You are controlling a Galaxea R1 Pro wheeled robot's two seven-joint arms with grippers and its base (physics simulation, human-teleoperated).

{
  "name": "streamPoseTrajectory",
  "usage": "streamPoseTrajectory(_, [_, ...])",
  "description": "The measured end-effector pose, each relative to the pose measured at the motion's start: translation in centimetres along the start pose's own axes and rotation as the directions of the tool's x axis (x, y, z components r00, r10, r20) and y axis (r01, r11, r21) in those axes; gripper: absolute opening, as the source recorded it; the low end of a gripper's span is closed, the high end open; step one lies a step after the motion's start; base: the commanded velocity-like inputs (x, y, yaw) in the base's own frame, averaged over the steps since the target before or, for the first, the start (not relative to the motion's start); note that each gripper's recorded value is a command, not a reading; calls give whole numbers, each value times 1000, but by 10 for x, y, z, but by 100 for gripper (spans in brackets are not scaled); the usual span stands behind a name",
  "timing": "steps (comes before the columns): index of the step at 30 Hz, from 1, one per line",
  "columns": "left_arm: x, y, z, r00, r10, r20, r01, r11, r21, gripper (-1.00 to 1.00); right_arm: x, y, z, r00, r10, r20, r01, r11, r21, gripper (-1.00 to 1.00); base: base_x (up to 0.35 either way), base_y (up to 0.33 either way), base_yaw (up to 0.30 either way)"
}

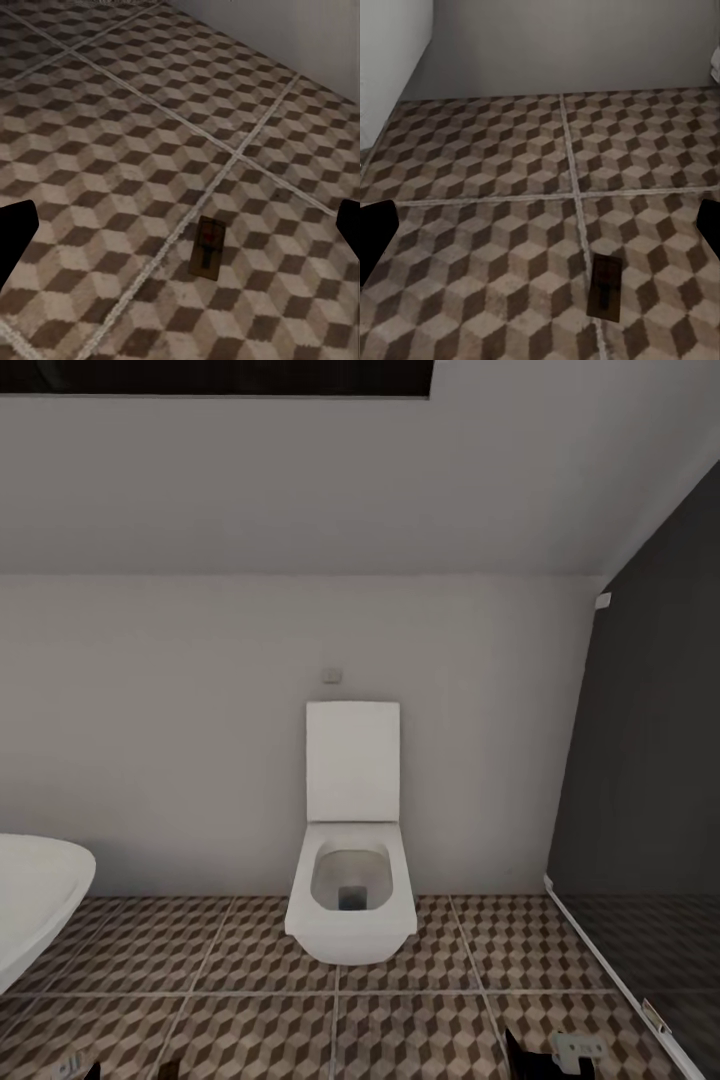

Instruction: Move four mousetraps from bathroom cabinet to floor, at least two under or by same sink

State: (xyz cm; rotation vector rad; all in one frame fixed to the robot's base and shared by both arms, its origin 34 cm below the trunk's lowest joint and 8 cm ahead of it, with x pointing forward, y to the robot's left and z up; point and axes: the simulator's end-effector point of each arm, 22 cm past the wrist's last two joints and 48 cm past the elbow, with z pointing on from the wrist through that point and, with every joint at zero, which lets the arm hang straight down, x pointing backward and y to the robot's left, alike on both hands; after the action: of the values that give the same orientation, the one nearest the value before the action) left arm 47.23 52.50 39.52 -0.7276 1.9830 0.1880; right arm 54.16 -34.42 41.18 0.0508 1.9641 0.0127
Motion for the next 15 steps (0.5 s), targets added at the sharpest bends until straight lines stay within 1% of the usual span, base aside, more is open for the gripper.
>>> streamPoseTrajectory(15, [-30,-10,-11,1000,0,0,0,1000,0,100,-32,5,-5,1000,3,-1,-3,1000,-3,100,0,0,0])
